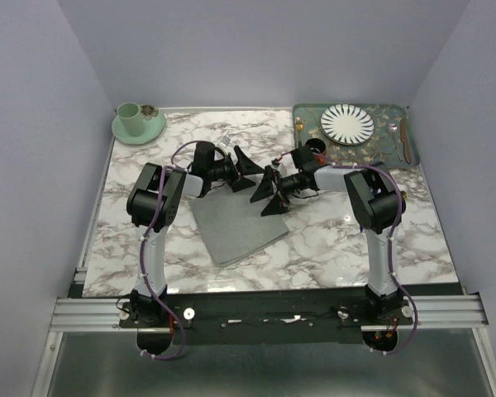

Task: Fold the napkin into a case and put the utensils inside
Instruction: Smooth out the square-folded napkin at the center of the board.

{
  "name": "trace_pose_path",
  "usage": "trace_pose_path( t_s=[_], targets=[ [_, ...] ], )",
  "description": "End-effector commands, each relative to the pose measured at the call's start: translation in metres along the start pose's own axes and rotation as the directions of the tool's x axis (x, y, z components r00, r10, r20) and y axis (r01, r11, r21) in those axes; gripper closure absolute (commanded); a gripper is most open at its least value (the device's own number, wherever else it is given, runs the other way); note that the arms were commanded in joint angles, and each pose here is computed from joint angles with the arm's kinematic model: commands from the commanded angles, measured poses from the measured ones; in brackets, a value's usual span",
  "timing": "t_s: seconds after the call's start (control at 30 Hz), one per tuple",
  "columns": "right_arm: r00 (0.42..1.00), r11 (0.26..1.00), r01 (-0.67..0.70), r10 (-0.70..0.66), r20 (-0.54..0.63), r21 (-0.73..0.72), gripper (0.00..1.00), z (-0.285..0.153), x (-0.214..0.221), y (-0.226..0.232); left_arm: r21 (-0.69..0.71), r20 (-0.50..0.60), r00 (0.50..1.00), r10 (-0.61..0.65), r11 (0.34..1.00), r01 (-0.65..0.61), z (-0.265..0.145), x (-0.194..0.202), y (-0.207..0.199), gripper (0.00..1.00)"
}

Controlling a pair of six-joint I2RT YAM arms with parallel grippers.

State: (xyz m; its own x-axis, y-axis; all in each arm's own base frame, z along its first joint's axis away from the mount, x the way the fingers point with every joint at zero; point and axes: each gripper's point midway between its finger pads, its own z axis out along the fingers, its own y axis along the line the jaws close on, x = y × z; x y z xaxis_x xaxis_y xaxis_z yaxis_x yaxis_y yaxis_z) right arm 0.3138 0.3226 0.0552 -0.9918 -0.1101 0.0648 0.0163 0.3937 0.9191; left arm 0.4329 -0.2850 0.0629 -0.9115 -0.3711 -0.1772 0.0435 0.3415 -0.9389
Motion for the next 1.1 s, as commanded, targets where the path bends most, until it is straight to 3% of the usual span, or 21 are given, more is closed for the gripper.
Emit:
trace_pose_path(
  t_s=[0.0, 0.23, 0.43, 0.6, 0.83, 1.07],
  targets=[
    [0.988, 0.984, -0.139, 0.146, -0.055, 0.110, 0.00, -0.008, 0.040, -0.043, -0.195, 0.077, 0.989, -0.127, 0.971, 0.140, -0.012, -0.002, 0.073, 0.01],
    [0.988, 0.983, -0.104, 0.119, -0.095, 0.150, 0.00, -0.017, 0.069, -0.055, -0.163, 0.084, 0.990, -0.114, 0.979, 0.126, -0.015, -0.003, 0.063, 0.01],
    [0.991, 0.985, -0.087, 0.101, -0.091, 0.151, 0.00, -0.015, 0.059, -0.053, 0.004, 0.078, 0.997, -0.017, 1.000, 0.016, -0.011, -0.001, -0.007, 0.01],
    [0.992, 0.985, -0.076, 0.091, -0.089, 0.153, 0.00, -0.016, 0.058, -0.053, 0.023, 0.036, 0.999, -0.009, 1.000, 0.009, 0.004, 0.029, -0.033, 0.01],
    [0.990, 0.983, -0.088, 0.104, -0.094, 0.162, 0.00, -0.016, 0.062, -0.059, -0.028, 0.053, 0.994, -0.095, 0.995, 0.097, 0.024, 0.040, -0.004, 0.01],
    [0.989, 0.980, -0.094, 0.112, -0.095, 0.174, 0.00, -0.016, 0.067, -0.063, -0.069, 0.137, 0.982, -0.131, 0.988, 0.141, 0.026, 0.007, 0.029, 0.01]
  ],
)
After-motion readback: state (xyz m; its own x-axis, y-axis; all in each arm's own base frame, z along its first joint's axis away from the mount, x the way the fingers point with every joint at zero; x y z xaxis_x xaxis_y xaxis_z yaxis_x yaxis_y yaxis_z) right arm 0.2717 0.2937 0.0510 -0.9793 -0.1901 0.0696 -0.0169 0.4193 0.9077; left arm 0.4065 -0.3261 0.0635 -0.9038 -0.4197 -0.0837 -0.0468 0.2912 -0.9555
